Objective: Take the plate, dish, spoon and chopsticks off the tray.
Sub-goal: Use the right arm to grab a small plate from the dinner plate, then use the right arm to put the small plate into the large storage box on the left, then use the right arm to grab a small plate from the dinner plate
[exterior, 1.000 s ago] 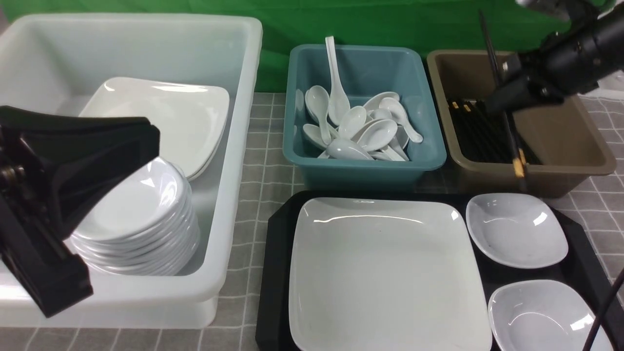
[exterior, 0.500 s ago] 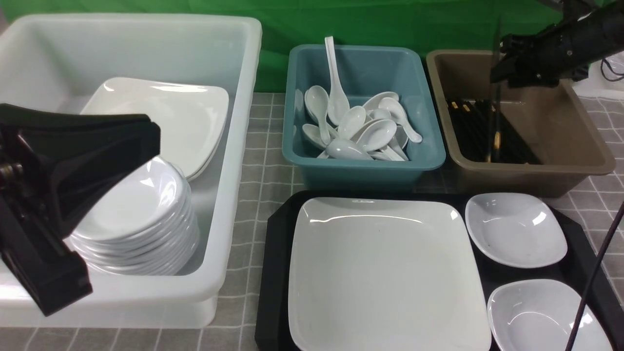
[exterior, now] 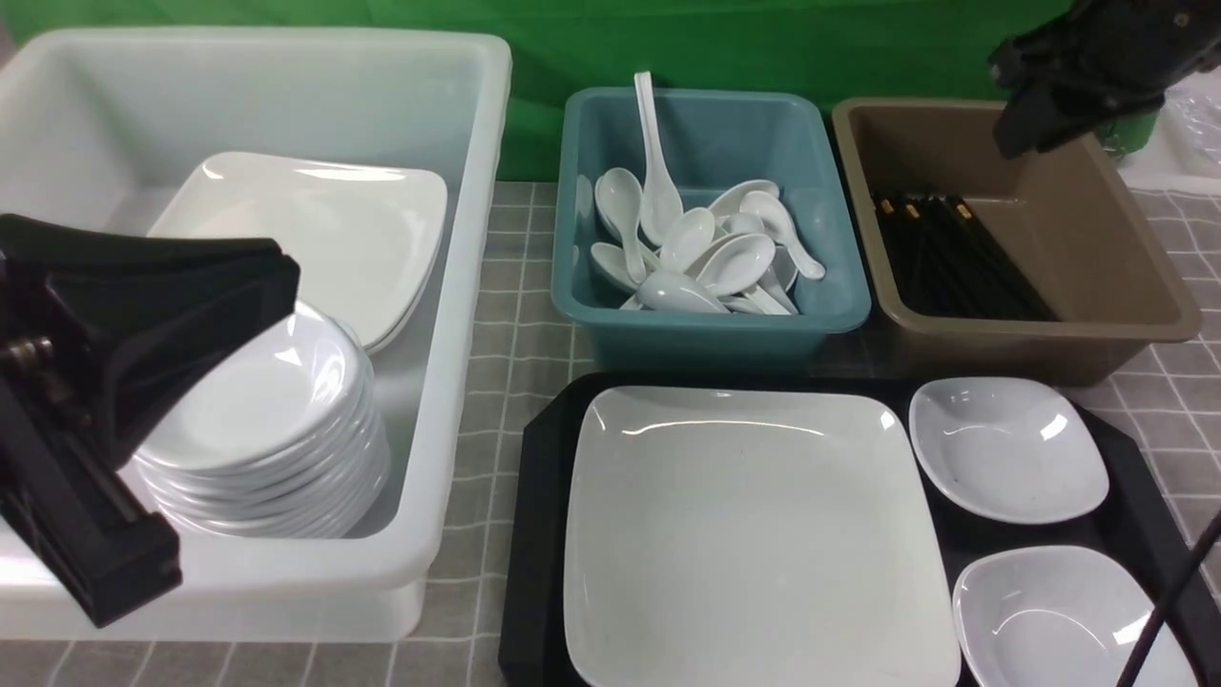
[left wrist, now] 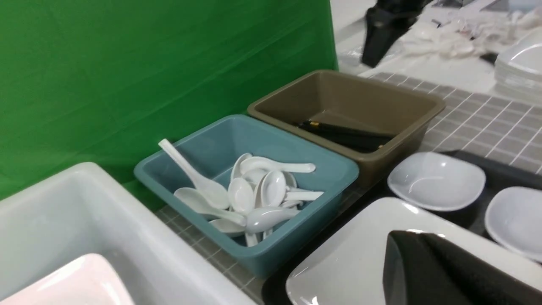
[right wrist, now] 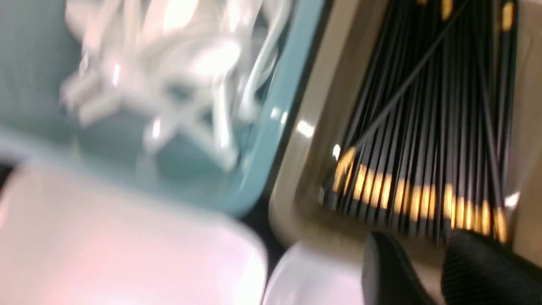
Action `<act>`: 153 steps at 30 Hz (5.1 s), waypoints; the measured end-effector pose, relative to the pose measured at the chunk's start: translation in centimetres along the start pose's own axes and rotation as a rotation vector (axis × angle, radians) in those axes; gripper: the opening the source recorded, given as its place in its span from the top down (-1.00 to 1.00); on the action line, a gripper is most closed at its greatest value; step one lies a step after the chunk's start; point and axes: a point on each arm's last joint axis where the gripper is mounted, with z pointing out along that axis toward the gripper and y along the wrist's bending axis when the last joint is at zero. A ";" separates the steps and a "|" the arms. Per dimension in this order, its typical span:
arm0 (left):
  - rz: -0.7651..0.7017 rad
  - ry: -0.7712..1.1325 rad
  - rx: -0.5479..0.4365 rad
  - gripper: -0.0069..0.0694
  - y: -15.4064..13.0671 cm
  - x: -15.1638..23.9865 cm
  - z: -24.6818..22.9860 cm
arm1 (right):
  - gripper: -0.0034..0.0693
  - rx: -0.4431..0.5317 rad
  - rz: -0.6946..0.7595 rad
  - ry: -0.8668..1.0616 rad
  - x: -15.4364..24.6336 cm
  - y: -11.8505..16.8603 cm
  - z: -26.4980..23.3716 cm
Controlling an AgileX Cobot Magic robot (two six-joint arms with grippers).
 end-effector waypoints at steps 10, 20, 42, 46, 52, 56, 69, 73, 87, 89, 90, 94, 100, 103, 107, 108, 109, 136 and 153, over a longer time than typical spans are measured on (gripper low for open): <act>0.017 0.012 0.000 0.80 0.0 0.1 0.0 | -0.06 0.043 -0.267 0.392 16.4 10.3 1.9; 0.006 0.016 0.015 0.80 -0.1 0.1 0.0 | -0.48 0.062 -0.371 0.361 23.7 11.8 8.3; -0.003 0.027 0.038 0.80 -0.3 0.2 0.0 | 0.12 0.140 -0.484 0.410 23.8 11.4 11.7; -0.003 0.031 0.043 0.80 -0.4 0.3 0.0 | 0.33 0.174 -0.498 0.447 23.9 11.0 11.3; -0.003 0.032 0.044 0.80 -0.4 0.3 0.0 | 0.67 0.211 -0.444 0.436 23.2 11.7 7.5; -0.009 0.032 0.043 0.80 -0.4 0.3 -0.1 | 0.74 0.191 -0.405 0.349 21.7 12.9 3.6; -0.166 0.129 -0.358 0.80 -0.3 2.5 -9.7 | 0.74 -0.144 -0.902 -0.472 9.1 29.2 -9.0; -0.196 0.106 -0.445 0.80 -0.8 3.6 -12.6 | 0.74 -0.146 -1.048 -0.508 7.0 34.0 -6.5; -0.217 0.078 -0.443 0.80 -1.4 4.0 -13.8 | 0.71 -0.136 -1.173 -0.409 5.0 41.2 5.5; -0.208 0.080 -0.442 0.80 -1.4 4.0 -13.8 | 0.52 -0.140 -1.165 -0.405 5.0 41.2 5.4; -0.207 0.080 -0.442 0.80 -1.4 4.0 -13.8 | 0.47 -0.141 -1.163 -0.407 5.0 41.2 5.4; -0.208 0.057 -0.425 0.80 -1.5 3.8 -13.8 | -0.29 -0.145 -1.130 -0.386 5.1 41.0 5.0; -0.199 0.052 -0.298 0.80 -1.9 3.0 -12.1 | -0.91 -0.091 -1.137 -0.259 6.4 39.1 0.2; -0.201 0.088 -0.249 0.80 -1.6 2.5 -10.3 | -0.83 -0.052 -1.108 -0.237 6.6 37.1 -3.4; -0.206 0.081 -0.226 0.80 -0.9 1.7 -8.2 | -0.44 -0.035 -0.982 -0.284 5.6 33.6 -6.8; -0.206 0.075 -0.217 0.80 -0.8 1.5 -7.7 | -0.31 -0.024 -0.937 -0.274 5.4 32.3 -7.1; -0.197 0.074 -0.208 0.80 -0.7 1.3 -7.3 | -0.19 -0.009 -0.896 -0.258 5.2 30.8 -7.1; -0.075 0.082 -0.062 0.80 -1.3 0.9 -5.5 | -0.48 0.140 -0.533 0.149 14.8 4.8 13.3; -0.072 0.084 -0.061 0.80 -1.4 0.9 -5.5 | 0.32 0.139 -0.583 0.150 14.8 4.8 15.9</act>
